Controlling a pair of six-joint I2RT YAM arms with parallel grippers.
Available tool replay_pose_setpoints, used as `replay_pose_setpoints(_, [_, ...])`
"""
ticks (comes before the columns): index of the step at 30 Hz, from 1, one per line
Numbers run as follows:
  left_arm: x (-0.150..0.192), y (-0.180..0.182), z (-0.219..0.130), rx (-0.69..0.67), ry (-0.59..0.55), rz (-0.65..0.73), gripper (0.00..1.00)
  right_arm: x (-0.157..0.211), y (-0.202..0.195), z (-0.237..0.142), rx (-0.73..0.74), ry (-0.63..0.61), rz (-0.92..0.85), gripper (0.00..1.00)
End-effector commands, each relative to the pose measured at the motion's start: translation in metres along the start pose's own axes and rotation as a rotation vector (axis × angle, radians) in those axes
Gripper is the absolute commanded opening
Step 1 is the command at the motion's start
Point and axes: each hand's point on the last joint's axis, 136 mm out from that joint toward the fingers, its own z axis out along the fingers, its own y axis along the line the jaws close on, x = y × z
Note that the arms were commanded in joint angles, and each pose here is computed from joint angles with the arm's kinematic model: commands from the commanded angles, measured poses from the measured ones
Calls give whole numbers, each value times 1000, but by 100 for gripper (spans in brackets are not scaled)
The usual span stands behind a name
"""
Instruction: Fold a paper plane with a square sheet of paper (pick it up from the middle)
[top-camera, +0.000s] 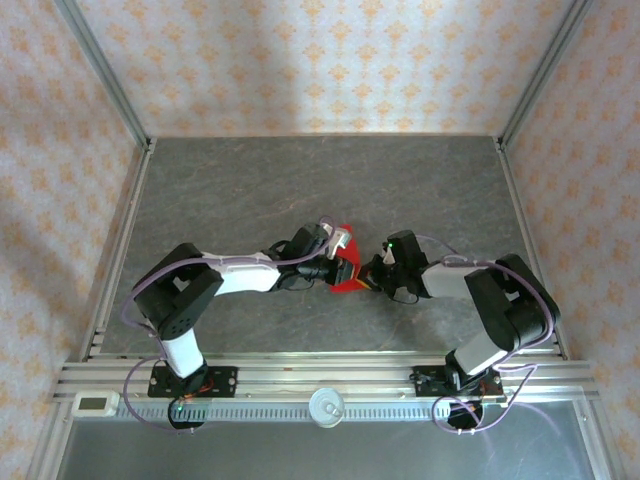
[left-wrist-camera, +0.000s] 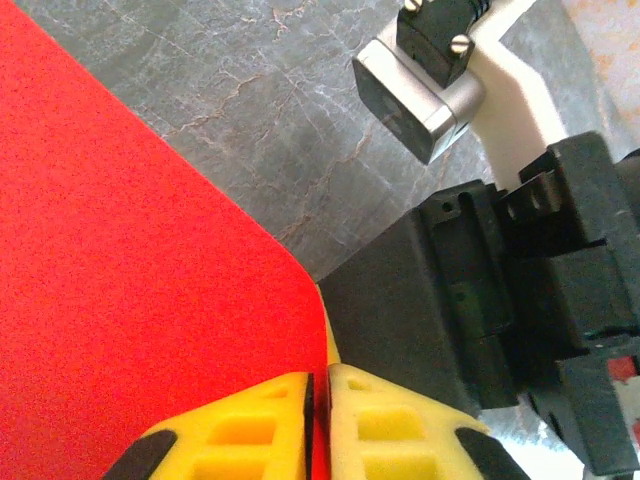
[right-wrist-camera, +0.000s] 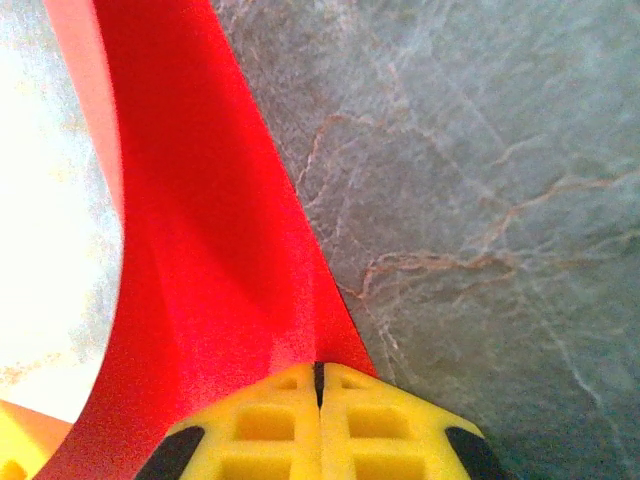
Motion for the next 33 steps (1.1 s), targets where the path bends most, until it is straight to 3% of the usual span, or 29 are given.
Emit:
replay_pose_setpoints(1, [-2,3,2,-4,32,40,16,2,-31,2,135,-14,11,1])
replay_pose_setpoints(15, [1,5,0,-31,93,136,18,-2,-26,2,136,-15,1,1])
replay_pose_setpoints(33, [-3,21,1,-81,99,166,5,-3,-25,-1,153,-11,-11,0])
